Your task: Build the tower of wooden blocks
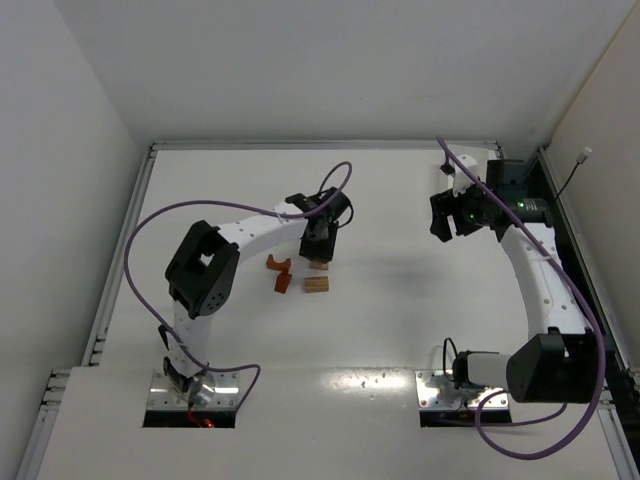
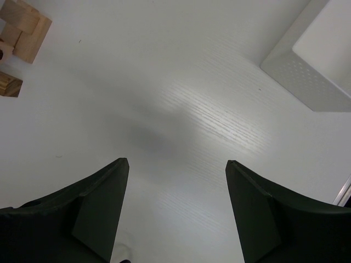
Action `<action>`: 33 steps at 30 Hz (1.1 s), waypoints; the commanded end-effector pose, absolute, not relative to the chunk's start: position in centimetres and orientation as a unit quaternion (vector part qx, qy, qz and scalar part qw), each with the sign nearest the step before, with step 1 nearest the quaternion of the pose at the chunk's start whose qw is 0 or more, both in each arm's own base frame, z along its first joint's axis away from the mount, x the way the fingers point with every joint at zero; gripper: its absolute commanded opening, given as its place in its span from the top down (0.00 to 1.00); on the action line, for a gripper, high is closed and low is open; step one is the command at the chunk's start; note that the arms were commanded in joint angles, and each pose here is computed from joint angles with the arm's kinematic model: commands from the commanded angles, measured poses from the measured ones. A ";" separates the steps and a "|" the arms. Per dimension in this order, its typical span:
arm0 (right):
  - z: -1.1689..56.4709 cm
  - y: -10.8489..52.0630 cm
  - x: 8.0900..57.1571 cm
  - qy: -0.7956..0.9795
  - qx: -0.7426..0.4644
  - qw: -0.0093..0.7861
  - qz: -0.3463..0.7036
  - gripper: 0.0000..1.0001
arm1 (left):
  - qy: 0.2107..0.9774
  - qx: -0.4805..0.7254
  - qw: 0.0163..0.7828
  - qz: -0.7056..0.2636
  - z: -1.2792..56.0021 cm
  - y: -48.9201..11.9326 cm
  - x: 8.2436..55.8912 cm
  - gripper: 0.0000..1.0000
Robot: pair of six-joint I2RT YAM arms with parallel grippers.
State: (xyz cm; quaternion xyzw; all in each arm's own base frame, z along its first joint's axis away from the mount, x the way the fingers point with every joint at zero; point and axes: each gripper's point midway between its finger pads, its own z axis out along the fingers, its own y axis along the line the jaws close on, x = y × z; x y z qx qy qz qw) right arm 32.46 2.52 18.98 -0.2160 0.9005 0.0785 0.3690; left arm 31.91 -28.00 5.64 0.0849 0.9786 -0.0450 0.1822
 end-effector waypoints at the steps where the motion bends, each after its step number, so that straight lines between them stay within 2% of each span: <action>1: 19.8 2.5 32.7 0.894 -0.210 0.388 0.079 0.31 | 0.974 0.069 0.211 -0.043 6.8 -28.7 33.4 1.00; 33: 19.3 2.5 33.1 0.898 -0.209 0.379 0.081 0.31 | 0.977 0.045 0.209 -0.024 4.8 -28.1 35.8 1.00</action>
